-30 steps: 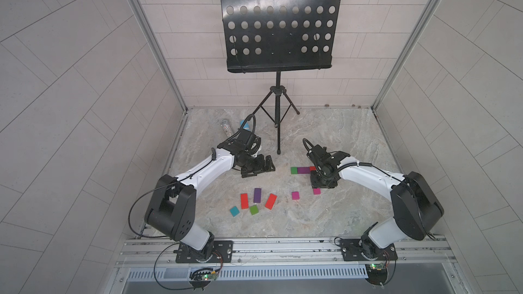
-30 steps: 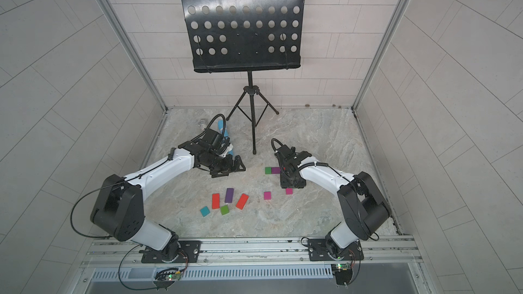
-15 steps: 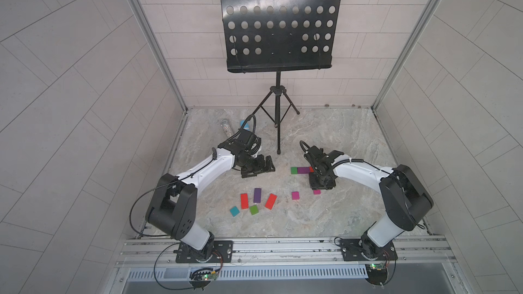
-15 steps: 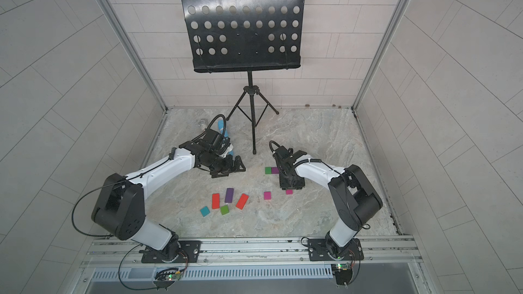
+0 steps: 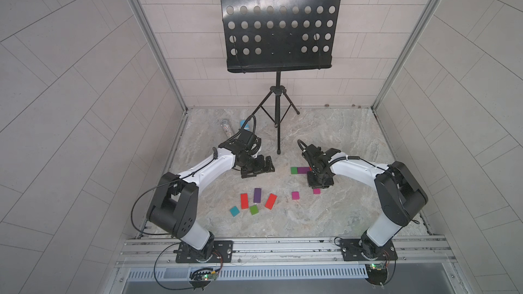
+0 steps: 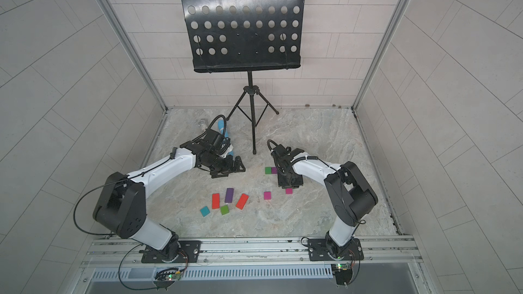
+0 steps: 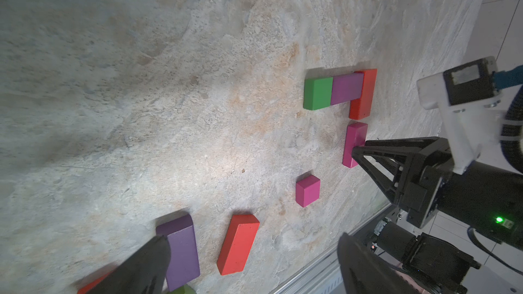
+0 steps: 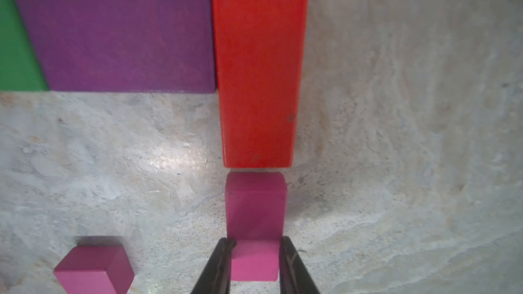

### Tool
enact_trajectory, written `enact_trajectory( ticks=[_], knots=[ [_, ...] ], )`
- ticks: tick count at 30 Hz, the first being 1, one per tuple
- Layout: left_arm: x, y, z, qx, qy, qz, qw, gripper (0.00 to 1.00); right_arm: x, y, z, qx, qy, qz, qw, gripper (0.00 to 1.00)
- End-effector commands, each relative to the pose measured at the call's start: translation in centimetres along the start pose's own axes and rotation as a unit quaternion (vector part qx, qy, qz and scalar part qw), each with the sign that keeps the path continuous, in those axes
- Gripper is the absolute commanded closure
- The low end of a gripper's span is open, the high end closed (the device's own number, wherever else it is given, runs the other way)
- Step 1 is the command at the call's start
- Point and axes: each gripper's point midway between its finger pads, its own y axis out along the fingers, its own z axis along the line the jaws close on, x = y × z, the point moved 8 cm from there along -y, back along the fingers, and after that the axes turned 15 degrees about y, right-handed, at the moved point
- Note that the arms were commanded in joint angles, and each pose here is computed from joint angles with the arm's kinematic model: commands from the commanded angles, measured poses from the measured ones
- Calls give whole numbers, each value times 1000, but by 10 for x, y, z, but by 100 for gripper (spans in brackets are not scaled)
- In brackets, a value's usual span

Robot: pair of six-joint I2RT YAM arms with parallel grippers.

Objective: Assemble the number 7 with building blocks
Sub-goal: Assemble the building block at the center of the board.

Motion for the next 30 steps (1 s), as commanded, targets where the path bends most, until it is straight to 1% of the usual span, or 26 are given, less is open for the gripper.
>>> enact_trajectory(
  ticks=[1, 11, 21, 24, 30],
  knots=[
    [0, 1, 4, 6, 4, 2, 1000, 0, -1, 10, -2, -24, 2, 9, 1000, 70],
    [-2, 0, 7, 7, 2, 2, 1000, 0, 0, 11, -3, -32, -2, 11, 999, 70],
    [-2, -1, 7, 5, 2, 0, 1000, 0, -2, 0, -2, -19, -2, -2, 1000, 57],
    [-3, -1, 7, 6, 1, 1, 1000, 0, -2, -2, -3, -17, 1, -5, 1000, 57],
    [-4, -1, 8, 6, 0, 0, 1000, 0, -3, 5, -3, -23, 1, 6, 1000, 59]
  ],
)
